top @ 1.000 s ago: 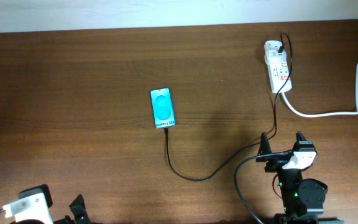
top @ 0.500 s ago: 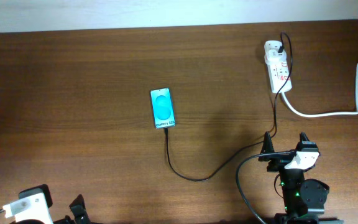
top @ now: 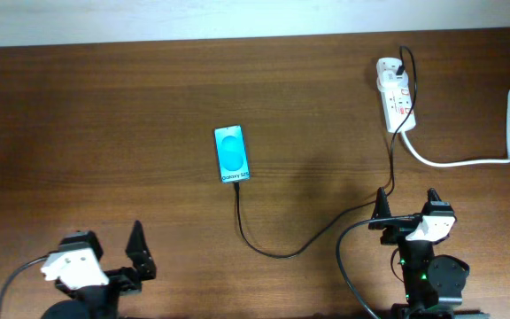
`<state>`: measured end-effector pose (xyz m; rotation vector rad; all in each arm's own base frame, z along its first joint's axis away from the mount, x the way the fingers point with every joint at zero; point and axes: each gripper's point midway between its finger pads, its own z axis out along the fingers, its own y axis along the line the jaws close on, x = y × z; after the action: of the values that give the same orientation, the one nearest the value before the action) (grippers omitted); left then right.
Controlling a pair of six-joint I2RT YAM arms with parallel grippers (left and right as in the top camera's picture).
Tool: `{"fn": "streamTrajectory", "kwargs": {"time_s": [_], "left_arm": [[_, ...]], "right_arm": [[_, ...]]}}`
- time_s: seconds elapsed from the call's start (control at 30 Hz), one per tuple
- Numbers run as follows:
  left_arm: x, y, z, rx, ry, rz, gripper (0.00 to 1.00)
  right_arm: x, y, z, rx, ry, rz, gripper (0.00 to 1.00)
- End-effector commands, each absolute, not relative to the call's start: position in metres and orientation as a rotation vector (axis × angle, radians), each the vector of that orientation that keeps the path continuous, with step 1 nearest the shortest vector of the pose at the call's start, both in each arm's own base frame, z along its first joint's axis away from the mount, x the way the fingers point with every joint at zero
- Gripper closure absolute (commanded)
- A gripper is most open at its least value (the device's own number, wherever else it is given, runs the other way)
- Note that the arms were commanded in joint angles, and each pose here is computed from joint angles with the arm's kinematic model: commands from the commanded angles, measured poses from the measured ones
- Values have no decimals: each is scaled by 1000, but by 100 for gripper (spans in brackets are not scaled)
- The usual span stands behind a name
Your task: Plug charger to phone and switch on socket
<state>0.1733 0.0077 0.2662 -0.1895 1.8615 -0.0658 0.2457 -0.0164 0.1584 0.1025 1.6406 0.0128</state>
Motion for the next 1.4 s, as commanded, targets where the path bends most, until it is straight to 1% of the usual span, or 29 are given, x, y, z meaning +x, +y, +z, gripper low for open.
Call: {"fn": "streamTrajectory", "kwargs": {"time_s": [0.0,0.1,0.2,0.3,0.53,0.63,0.73,1.37], "left_arm": [[201,-6,248,-62,1732,-80,0],[220,-12,240,-43,1579,-113,1],[230,-12,226,8,1553,-59,0],[240,-12,194,27,1581,-30,1],[246,-3,172,2,1585,29,1],[246,-4,171,55,1587,80,1],[246,-4,158,65,1641,79,1],[246,-8,158,82,1642,61,1]], "right_arm": [[245,-17,157,99,1642,4,2],[245,-17,157,99,1642,4,2],[245,-17,157,99,1642,4,2],[245,-17,157,99,1642,4,2],[245,-17,157,99,1642,4,2],[245,-17,157,99,1642,4,2],[245,-17,157,99,1642,4,2],[245,-17,157,99,1642,4,2]]}}
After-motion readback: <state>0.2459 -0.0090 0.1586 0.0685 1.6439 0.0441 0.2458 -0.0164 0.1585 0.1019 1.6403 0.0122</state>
